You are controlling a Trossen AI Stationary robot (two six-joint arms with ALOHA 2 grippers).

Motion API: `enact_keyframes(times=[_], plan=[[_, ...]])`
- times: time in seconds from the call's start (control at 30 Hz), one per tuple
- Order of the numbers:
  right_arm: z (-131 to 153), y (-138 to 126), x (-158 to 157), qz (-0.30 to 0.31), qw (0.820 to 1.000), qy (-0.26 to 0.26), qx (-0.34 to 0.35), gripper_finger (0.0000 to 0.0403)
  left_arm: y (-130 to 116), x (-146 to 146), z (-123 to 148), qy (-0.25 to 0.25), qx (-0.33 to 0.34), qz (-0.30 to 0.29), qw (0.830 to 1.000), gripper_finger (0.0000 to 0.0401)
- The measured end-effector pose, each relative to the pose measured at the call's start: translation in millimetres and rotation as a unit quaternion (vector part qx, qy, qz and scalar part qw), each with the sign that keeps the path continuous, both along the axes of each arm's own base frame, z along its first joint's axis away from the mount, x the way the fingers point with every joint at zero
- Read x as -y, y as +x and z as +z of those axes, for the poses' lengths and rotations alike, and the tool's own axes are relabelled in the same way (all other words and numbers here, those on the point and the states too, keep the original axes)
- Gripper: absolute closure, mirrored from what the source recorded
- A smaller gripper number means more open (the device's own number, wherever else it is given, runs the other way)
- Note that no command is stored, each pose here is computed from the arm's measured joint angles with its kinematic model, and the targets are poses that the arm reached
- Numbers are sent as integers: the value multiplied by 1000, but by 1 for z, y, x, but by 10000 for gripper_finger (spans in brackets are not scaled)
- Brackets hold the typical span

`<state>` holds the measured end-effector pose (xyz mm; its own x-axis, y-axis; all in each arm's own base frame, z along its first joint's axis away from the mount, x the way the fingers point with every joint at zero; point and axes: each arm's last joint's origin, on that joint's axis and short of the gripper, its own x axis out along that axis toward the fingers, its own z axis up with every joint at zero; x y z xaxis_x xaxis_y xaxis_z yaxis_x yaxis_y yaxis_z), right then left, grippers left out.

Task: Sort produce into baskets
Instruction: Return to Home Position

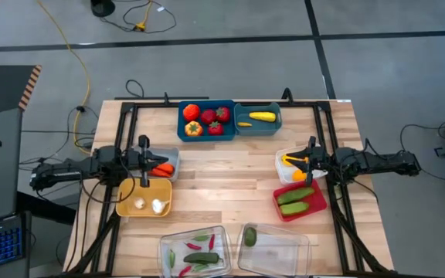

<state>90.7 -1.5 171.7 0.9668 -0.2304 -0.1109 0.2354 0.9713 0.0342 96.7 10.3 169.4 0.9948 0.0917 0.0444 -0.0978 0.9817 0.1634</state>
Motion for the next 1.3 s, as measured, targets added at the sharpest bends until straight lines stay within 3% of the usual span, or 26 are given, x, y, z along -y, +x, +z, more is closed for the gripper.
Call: enact_keyframes(times=[1.3], plan=[[0,0,0,0,1000,0,0,291,0,0,-1,11,-4,3,1000,401]])
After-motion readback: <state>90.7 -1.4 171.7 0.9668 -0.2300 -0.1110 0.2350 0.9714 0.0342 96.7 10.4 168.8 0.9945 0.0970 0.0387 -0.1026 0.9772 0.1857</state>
